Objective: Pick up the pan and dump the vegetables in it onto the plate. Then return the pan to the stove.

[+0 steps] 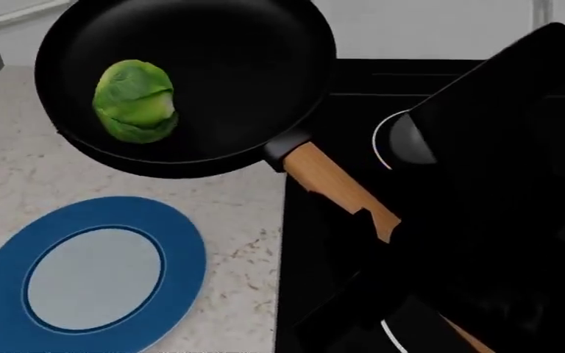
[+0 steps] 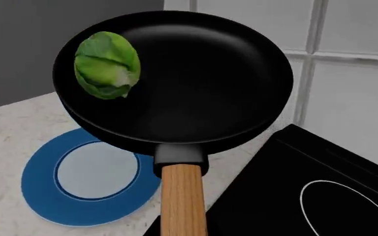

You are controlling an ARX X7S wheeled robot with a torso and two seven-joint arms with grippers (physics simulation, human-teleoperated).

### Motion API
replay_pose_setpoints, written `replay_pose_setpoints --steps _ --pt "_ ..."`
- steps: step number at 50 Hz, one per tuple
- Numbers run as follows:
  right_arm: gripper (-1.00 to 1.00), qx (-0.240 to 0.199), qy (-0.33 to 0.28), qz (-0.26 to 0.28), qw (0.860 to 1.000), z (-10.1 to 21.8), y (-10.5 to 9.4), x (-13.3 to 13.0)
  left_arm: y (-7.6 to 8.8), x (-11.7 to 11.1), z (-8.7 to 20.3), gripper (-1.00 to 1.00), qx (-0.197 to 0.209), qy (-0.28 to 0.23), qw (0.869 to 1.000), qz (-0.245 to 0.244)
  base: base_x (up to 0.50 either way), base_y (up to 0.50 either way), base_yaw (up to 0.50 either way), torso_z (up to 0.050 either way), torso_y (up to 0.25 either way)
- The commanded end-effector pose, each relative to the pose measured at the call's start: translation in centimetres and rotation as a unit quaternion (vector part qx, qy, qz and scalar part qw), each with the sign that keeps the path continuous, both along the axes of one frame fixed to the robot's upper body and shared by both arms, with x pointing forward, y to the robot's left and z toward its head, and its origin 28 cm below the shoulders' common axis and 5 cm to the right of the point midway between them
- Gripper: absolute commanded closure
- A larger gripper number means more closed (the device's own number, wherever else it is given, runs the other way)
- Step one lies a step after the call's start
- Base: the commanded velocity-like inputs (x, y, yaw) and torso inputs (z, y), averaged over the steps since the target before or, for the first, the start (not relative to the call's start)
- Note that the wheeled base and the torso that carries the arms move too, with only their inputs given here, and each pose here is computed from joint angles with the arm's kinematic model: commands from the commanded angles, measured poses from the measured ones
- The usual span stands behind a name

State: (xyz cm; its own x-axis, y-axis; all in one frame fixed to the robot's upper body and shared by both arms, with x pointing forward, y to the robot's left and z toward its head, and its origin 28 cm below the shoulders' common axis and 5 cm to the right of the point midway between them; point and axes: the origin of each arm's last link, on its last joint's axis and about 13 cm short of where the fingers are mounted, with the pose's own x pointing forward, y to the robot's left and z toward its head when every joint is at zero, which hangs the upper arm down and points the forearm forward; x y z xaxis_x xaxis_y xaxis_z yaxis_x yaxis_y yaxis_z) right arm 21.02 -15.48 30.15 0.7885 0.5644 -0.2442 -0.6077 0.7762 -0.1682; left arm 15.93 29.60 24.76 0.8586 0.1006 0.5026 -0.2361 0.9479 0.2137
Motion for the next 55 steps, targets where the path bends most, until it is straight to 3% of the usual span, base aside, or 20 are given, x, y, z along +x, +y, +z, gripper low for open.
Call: replay_pose_setpoints --steps 1,9,11,12,30,34,36,37,38,45,46,55 --pt "1.0 0.008 -0.055 -0.075 0.996 0.7 -1.1 1.2 -0.1 -0.1 -0.2 -1.0 -0.002 0.0 1.0 -0.003 0.0 0.0 0.0 0.0 0.0" --pt "1.0 -0.017 -0.045 -0.095 0.994 -0.1 -1.2 2.0 0.0 -0.2 -0.4 -1.0 -0.008 0.003 1.0 -0.003 0.0 0.0 0.0 0.001 0.003" --pt "1.0 -0.035 -0.045 -0.098 0.994 -0.4 -1.2 2.1 0.1 -0.2 -0.4 -1.0 -0.009 0.003 1.0 -0.002 0.0 0.0 0.0 0.0 0.0" --pt "1.0 -0.078 -0.057 -0.105 0.99 -0.8 -1.2 2.2 0.1 -0.3 -0.5 -1.0 -0.009 0.004 1.0 -0.003 0.0 0.0 0.0 0.0 0.01" --pt "1.0 -0.144 -0.075 -0.078 0.984 -0.1 0.3 2.7 0.1 -0.2 -1.1 -1.0 -0.014 0.015 1.0 -0.007 0.0 0.0 0.0 0.001 0.002" --pt "1.0 -0.171 -0.109 -0.086 0.975 0.9 0.5 2.6 0.1 -0.1 -1.4 -1.0 -0.015 0.02 1.0 -0.011 0.0 0.0 0.0 0.002 0.003" --pt "1.0 -0.231 -0.148 -0.093 0.957 1.4 0.8 2.4 0.1 -0.1 -1.6 -1.0 -0.016 0.022 1.0 -0.012 0.0 0.0 0.0 0.0 0.005" --pt "1.0 -0.214 -0.144 -0.089 0.962 1.7 0.9 2.3 0.1 -0.1 -1.6 -1.0 -0.017 0.023 1.0 -0.013 0.0 0.0 0.0 0.0 0.0" --pt "1.0 -0.244 -0.166 -0.093 0.951 2.1 1.0 2.2 0.1 -0.2 -1.7 -1.0 -0.017 0.024 0.999 -0.013 0.0 0.0 0.0 0.0 0.0" --pt "1.0 -0.273 -0.203 -0.095 0.936 4.2 1.8 1.1 0.2 -0.4 -2.0 -1.0 -0.021 0.025 0.999 -0.015 0.0 0.0 0.0 0.001 0.003" --pt "1.0 -0.298 -0.216 -0.099 0.925 4.2 1.8 1.0 0.3 -0.4 -2.0 -1.0 -0.022 0.025 0.999 -0.015 0.0 0.0 0.0 0.0 0.0" --pt "1.0 -0.301 -0.224 -0.082 0.923 4.4 2.4 0.7 0.3 -0.5 -2.3 -1.0 -0.025 0.029 0.999 -0.018 0.0 0.0 0.0 0.0 0.002"
